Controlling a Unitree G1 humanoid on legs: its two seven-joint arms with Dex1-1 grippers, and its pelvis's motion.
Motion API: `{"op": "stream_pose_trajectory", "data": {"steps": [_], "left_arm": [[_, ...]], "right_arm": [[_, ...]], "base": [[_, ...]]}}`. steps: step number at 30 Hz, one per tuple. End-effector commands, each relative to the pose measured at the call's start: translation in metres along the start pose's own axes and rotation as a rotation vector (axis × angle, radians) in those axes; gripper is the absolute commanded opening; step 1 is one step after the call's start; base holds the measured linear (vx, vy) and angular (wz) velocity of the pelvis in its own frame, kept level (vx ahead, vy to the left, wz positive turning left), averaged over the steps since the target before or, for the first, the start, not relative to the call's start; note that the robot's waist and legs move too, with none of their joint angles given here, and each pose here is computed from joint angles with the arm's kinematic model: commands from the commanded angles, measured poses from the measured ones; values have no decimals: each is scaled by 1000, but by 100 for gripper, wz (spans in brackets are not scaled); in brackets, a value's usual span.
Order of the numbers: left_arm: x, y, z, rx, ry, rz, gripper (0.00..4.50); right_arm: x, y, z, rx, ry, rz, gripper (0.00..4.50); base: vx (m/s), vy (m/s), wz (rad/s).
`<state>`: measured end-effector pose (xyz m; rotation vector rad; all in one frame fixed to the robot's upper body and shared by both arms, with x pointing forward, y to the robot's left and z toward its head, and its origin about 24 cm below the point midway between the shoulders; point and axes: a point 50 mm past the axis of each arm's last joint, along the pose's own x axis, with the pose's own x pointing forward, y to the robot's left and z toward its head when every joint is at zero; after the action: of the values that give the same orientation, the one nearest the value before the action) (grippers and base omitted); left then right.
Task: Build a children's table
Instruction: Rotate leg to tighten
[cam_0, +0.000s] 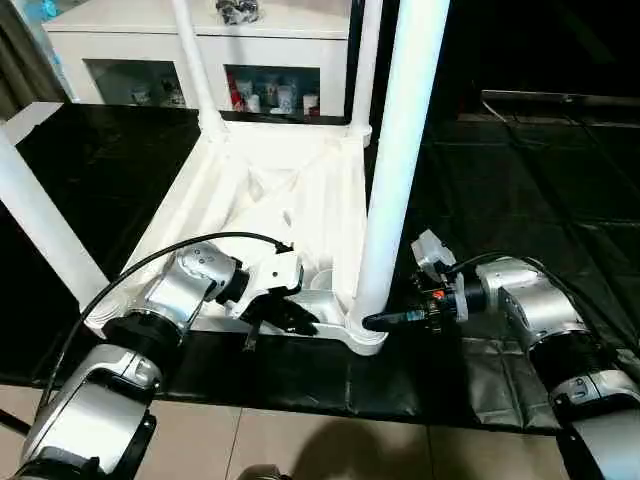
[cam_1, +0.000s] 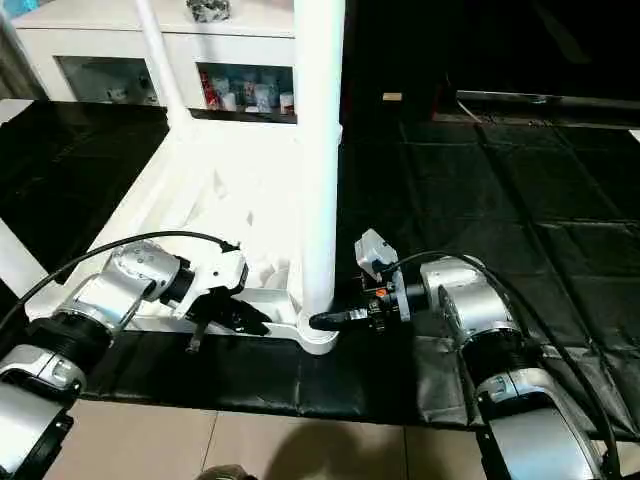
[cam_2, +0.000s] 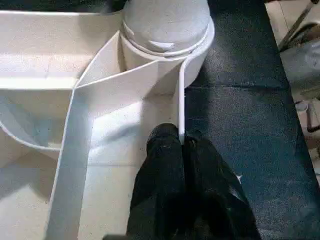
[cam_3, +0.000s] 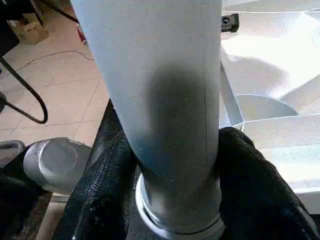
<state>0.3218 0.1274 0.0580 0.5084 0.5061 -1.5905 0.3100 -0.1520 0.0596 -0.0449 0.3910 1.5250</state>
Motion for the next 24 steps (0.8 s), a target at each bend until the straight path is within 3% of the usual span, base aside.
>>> {"op": "stream_pose_trajectory", "data": {"steps": [1,4,10,14,21,22,24], "left_arm": [[2,11,10,-18,-17,101,0],[6,15,12,-51,-35,156,0],[35,29,30,-235,-121,352,0],[50,34,45,-289,-174,443,0],[55,38,55,-304,-201,522,0],[54,39,55,-297,-196,534,0],[51,39,52,-287,-184,535,0]], "right_arm": [[9,4,2,-8,-51,-5,202],[14,3,-2,15,-51,-78,199],[47,-6,-11,155,-56,-395,198],[69,-13,-6,191,-65,-542,198],[88,-19,4,174,-65,-656,196],[92,-18,9,169,-82,-663,263],[92,-17,10,161,-91,-654,265]], "base": [[0,0,0],[0,0,0],[0,0,0],[0,0,0],[7,0,0],[0,0,0],[0,0,0]]}}
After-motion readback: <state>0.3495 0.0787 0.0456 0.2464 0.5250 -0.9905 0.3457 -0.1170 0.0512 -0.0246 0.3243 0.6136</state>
